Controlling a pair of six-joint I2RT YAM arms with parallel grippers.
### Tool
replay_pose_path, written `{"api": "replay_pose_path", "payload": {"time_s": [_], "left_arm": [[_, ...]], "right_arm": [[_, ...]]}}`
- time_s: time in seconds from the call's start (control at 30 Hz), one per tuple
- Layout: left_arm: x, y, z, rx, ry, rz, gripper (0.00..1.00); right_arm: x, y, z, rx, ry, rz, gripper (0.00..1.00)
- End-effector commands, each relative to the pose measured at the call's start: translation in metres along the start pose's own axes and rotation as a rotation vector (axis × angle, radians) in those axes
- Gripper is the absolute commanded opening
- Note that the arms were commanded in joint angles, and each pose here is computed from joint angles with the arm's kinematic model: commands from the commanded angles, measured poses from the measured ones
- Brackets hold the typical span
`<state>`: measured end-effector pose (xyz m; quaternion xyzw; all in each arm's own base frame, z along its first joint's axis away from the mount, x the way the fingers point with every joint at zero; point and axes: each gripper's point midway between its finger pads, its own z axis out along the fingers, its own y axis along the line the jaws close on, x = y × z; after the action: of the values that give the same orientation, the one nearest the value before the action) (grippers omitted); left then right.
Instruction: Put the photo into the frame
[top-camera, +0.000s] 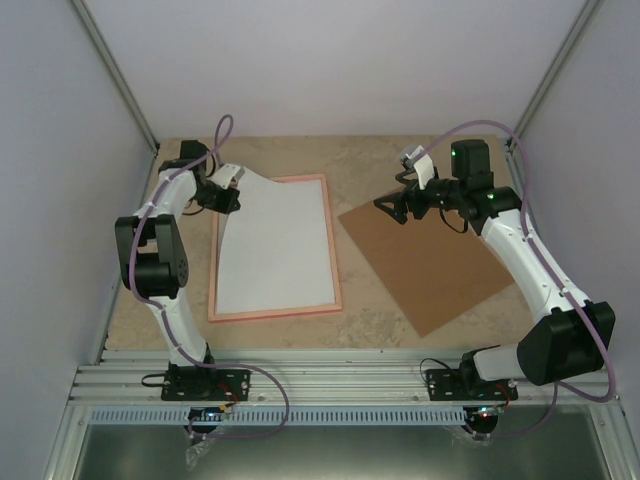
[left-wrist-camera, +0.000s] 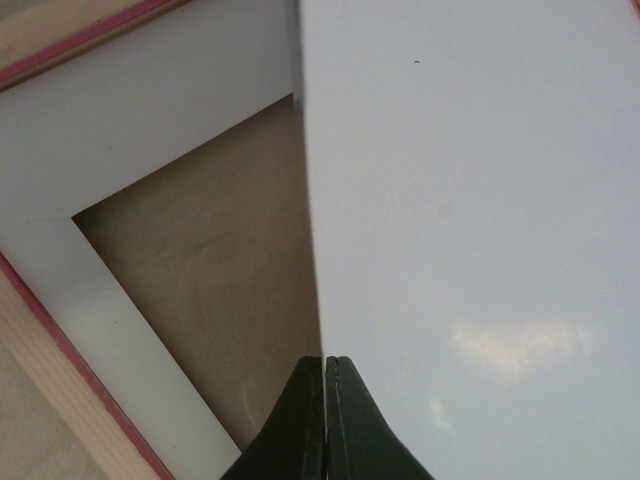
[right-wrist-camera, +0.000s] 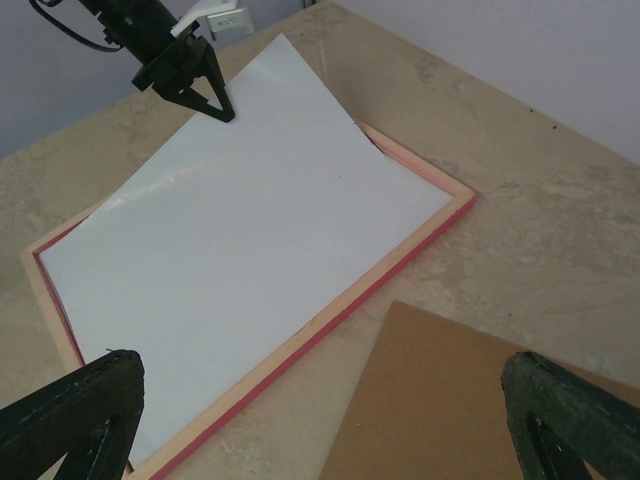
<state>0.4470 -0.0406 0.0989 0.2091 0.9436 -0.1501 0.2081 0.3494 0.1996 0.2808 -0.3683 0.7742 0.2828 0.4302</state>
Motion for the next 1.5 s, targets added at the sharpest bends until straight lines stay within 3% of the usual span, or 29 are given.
{"api": "replay_pose_path", "payload": {"time_s": [0.0,0.1,0.13,0.43,0.63,0.8,1.13,1.47], "left_arm": [[-0.004,-0.009,-0.005,0.034,-0.026,-0.006,0.0],[-0.007,-0.005,-0.008,0.011,-0.038,-0.006,0.0],[-0.008,-0.003,-0.01,-0.003,-0.045,-0.005,0.05],[-0.028,0.015,-0.059,-0.226,-0.136,-0.002,0.64],[-0.025,0.036,-0.092,-0.424,-0.167,0.001,0.83],[-0.002,0.033,-0.084,-0.384,-0.14,-0.007,0.83],[0.072,0.031,-0.041,-0.167,-0.046,-0.174,0.77],[0.1,0.014,0.0,-0.027,-0.001,-0.269,0.76]], "right_arm": [[-0.005,0.004,-0.003,-0.01,-0.022,-0.002,0.98],[-0.005,0.004,-0.004,-0.008,-0.025,-0.006,0.98],[-0.005,0.004,-0.004,-0.008,-0.023,-0.005,0.98],[-0.005,0.005,-0.005,-0.005,-0.025,-0.013,0.98],[-0.005,0.004,-0.005,-0.005,-0.022,-0.019,0.98],[-0.001,0.002,-0.004,0.006,-0.014,-0.035,0.98],[0.043,-0.013,-0.004,0.065,0.085,-0.066,0.98],[0.078,-0.045,-0.02,0.117,0.147,-0.02,0.98]]}}
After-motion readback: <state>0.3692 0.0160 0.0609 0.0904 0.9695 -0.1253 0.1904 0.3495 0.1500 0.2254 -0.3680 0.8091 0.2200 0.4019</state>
